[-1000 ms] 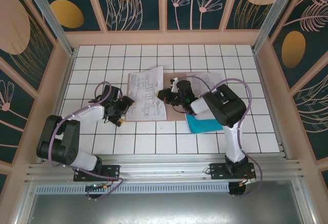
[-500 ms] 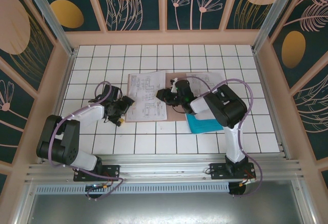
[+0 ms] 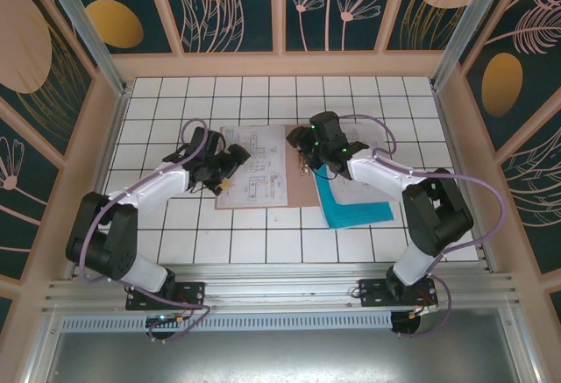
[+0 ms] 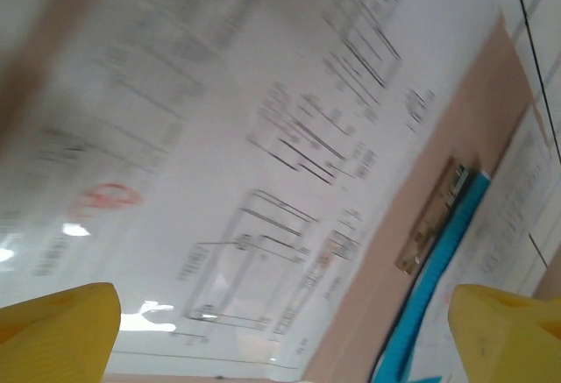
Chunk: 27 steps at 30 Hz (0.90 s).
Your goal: Put the files into the folder
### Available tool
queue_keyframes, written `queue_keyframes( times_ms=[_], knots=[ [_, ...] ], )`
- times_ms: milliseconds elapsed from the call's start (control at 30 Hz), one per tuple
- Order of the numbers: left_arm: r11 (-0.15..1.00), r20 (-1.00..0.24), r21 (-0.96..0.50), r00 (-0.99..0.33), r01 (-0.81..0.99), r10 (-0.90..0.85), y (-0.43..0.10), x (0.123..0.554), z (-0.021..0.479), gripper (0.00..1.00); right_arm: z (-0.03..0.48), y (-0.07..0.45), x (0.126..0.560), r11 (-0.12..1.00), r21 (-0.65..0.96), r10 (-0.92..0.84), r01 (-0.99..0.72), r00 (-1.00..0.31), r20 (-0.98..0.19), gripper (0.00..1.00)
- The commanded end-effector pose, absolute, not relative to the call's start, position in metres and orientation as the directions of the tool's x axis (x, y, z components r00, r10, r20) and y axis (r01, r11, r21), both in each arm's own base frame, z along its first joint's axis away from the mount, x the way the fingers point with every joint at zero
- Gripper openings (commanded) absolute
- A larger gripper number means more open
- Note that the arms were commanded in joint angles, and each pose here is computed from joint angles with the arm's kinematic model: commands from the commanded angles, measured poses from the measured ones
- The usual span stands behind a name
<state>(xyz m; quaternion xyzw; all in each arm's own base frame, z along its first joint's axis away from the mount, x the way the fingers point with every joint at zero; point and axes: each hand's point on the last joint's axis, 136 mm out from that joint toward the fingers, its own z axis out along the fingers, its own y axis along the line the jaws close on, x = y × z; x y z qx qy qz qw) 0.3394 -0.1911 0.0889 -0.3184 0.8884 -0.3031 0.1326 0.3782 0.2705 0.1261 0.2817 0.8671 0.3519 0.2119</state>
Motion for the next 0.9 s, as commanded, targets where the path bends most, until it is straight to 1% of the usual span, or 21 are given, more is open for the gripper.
queue_keyframes(
  times_ms=[0,200,433,867],
  knots=[
    [0.609,-0.021,-0.652,-0.792,-0.452,-0.610,-0.213,0.345,0.084,0.95,0.092,0.255,0.359,0.615,0.603,0.689,0.508,-0.719,-0.096,0.61],
    [0.631,0.003,-0.625,-0.809,-0.460,-0.588,-0.217,0.340,0.059,0.94,0.079,0.276,0.365,0.649,0.579,0.641,0.494,-0.765,-0.066,0.61],
    [0.635,0.035,-0.594,-0.804,-0.494,-0.593,-0.207,0.318,0.035,0.94,0.066,0.287,0.369,0.656,0.559,0.631,0.507,-0.775,-0.038,0.61],
    [0.645,0.041,-0.579,-0.808,-0.499,-0.588,-0.203,0.309,0.028,0.94,0.043,0.283,0.367,0.710,0.488,0.607,0.508,-0.793,-0.057,0.60]
  ],
)
